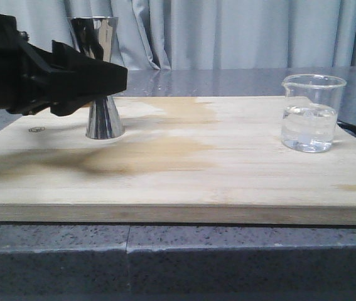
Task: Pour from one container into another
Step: 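Move the left gripper down toward the steel jigger, then close the left gripper around the jigger's narrow waist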
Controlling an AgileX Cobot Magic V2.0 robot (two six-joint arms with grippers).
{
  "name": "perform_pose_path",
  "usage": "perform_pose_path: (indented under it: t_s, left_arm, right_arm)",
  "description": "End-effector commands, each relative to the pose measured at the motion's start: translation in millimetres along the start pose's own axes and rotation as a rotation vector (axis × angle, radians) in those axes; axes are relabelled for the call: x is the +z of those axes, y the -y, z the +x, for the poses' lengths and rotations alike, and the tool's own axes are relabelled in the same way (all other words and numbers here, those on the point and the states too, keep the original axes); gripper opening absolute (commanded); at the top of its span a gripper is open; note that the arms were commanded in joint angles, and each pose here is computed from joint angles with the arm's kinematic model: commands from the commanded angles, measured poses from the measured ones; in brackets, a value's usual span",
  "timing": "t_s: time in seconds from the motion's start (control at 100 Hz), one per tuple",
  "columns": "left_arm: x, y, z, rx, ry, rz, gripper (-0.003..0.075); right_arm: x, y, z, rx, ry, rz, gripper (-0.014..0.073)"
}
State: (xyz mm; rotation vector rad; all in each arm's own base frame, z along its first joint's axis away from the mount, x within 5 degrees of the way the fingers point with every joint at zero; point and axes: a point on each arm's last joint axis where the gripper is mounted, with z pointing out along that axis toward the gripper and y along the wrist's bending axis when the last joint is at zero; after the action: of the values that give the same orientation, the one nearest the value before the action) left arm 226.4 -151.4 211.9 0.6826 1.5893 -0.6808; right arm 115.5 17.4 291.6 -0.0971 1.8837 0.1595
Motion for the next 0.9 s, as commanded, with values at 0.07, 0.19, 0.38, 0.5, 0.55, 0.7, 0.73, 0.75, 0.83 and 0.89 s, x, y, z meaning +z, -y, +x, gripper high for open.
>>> perform_pose_path:
  t_s: [0.07, 0.19, 0.38, 0.5, 0.55, 0.7, 0.73, 0.75, 0.83, 0.89]
  left_arm:
    - [0, 1, -18, -0.003, 0.11, 0.019, 0.0425]
    - [1, 6, -14, 0.042, 0.074, 0.068, 0.0365]
    - [6, 7, -5, 0.042, 0.062, 0.109, 0.0276]
    - [7, 7, -4, 0.028, 0.083, 0.118, 0.0276]
    - [7, 7, -4, 0.026, 0.09, 0.118, 0.0275]
    - [7, 5, -7, 0.007, 0.116, 0.098, 0.0238]
    - [7, 5, -7, 0.004, 0.121, 0.095, 0.0223]
    - [7, 5, -8, 0.002, 0.124, 0.093, 0.0216]
    - [7, 5, -8, -0.001, 0.135, 0.093, 0.0168]
    - [7, 5, -8, -0.001, 0.135, 0.093, 0.012]
  right_arm:
    - [-1, 1, -15, -0.005, 0.096, 0.012, 0.0604]
    - [-1, 1, -15, -0.005, 0.1, 0.013, 0.0604]
    - [-1, 1, -16, -0.005, 0.106, 0.014, 0.0604]
    - [-1, 1, -16, -0.005, 0.106, 0.014, 0.0603]
    - [-1, 1, -16, -0.005, 0.106, 0.014, 0.0596]
    - [-1, 1, -16, -0.005, 0.106, 0.014, 0.055]
    - [-1, 1, -16, -0.005, 0.106, 0.014, 0.0542]
    - [-1, 1, -16, -0.005, 0.106, 0.014, 0.054]
    - [-1, 1, -16, -0.005, 0.106, 0.014, 0.0531]
    - [-1, 1, -16, -0.005, 0.106, 0.014, 0.0531]
